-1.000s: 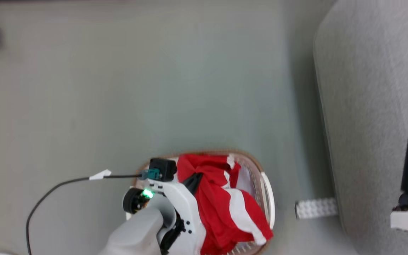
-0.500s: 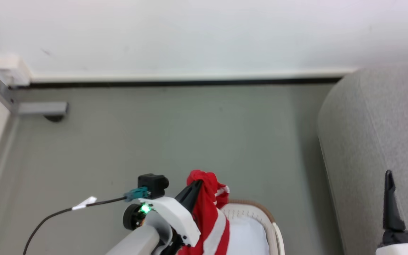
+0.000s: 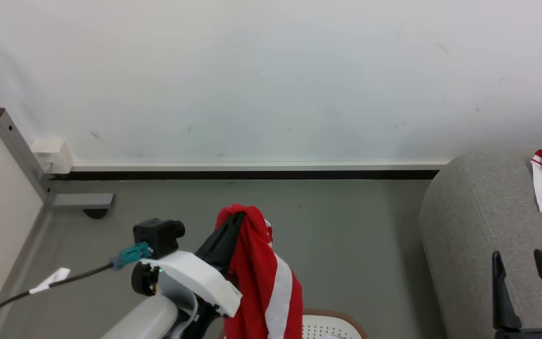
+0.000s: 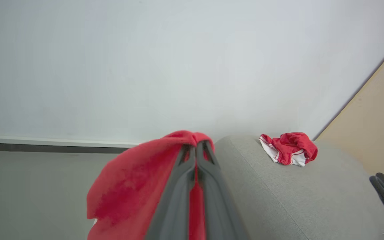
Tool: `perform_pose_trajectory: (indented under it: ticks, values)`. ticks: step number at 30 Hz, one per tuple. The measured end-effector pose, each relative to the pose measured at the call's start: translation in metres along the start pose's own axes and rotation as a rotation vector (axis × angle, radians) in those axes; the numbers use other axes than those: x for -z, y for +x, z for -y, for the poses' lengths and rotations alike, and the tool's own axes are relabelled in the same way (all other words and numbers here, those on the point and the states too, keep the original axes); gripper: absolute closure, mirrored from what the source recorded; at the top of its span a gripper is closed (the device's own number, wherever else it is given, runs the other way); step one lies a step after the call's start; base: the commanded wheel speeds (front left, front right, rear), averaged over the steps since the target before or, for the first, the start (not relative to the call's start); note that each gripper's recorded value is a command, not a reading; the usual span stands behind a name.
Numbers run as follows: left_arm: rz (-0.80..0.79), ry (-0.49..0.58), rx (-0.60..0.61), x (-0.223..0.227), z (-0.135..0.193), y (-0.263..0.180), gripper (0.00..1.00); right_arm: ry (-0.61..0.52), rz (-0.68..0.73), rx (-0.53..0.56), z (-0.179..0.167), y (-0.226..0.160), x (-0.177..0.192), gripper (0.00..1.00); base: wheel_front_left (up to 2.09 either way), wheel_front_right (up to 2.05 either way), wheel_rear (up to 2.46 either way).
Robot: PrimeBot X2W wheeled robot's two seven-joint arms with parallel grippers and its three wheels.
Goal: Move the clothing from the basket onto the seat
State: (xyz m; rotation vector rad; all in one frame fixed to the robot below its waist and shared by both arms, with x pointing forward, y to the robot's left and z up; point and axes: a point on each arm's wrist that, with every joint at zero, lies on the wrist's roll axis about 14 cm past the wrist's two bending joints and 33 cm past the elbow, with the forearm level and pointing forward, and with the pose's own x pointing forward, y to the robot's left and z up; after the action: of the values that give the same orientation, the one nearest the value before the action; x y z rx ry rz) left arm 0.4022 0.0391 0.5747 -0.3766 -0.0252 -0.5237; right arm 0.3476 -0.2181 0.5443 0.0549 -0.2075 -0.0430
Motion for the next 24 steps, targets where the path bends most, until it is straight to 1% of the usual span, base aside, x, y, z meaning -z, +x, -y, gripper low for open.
perform_pose_trajectory:
  ticks: [5, 8, 16, 21, 24]
  values:
    - [0.095, 0.011, 0.025, -0.039, 0.015, -0.006, 1.00, -0.007, 0.048, -0.047, -0.014, 0.002, -0.015, 0.00, 0.00, 0.00, 0.00]
    - [0.130, 0.016, 0.042, -0.054, 0.025, -0.009, 1.00, -0.002, 0.078, -0.101, -0.031, 0.003, -0.025, 0.00, 0.00, 0.00, 0.00]
    - [0.142, 0.010, 0.092, -0.064, 0.049, -0.017, 1.00, 0.045, 0.097, -0.376, -0.109, -0.002, -0.033, 0.00, 0.00, 0.00, 0.00]
    - [0.132, 0.021, 0.097, -0.063, 0.052, -0.019, 1.00, 0.061, 0.104, -0.553, -0.157, -0.006, -0.037, 0.00, 0.00, 0.00, 0.00]
    - [0.126, 0.024, 0.101, -0.060, 0.054, -0.021, 1.00, 0.087, 0.097, -0.631, -0.180, -0.008, -0.037, 0.00, 0.00, 0.00, 0.00]
